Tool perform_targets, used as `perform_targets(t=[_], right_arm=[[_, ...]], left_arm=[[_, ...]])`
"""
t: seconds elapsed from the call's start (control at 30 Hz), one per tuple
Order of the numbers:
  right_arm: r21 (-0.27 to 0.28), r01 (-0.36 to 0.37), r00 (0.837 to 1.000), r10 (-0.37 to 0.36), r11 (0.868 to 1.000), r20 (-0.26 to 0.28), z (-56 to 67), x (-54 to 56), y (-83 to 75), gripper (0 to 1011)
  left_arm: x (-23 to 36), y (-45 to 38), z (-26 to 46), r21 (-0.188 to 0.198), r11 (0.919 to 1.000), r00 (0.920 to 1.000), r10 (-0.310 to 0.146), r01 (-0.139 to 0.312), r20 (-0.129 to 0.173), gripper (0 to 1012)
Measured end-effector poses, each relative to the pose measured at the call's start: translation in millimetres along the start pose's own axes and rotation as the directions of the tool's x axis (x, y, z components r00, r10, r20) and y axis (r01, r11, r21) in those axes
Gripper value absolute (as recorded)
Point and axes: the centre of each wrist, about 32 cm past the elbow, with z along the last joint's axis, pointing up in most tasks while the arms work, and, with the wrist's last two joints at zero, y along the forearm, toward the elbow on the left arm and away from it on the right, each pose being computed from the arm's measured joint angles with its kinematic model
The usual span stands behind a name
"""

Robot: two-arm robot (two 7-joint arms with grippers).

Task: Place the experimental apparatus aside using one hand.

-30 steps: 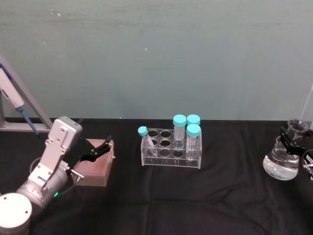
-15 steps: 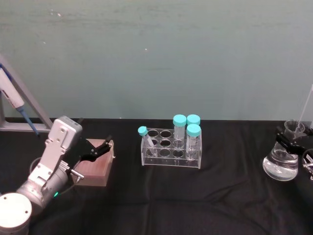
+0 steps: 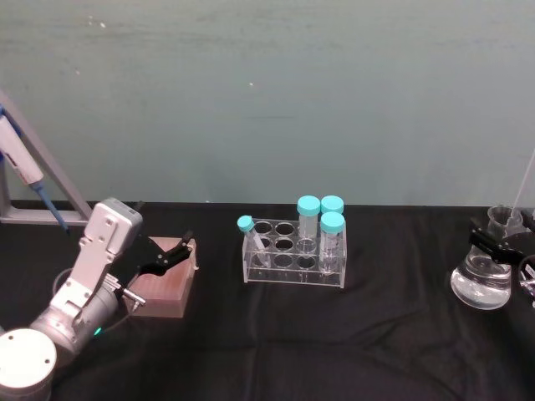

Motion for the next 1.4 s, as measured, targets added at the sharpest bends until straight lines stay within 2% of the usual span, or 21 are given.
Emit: perform_targets(t=[0.3,0.5,1.03,1.4], right_arm=[[-0.001,0.0,1.0,0.0,1.0,0.0,-0.1,0.0,0.0,1000],[0.011,0.001,0.999,-0.002,1.0,0.032,0.7,-2.3,-2.1,1000],[0.11,-0.012,0.994,-0.001,0.994,0.113,9.5,-7.3,-13.0,1000],[0.176,-0.081,0.986,0.054,0.981,0.155,19.2,-12.0,-24.3,1000]], left_arm=[[0.0,0.0,0.0,0.0,1.0,1.0,0.0,0.0,0.0,1000],[0.0,0.0,0.0,0.0,1.0,1.0,0.0,0.0,0.0,1000],[0.0,0.0,0.0,0.0,1.0,1.0,0.0,0.0,0.0,1000],[0.0,0.0,0.0,0.0,1.0,1.0,0.0,0.0,0.0,1000]])
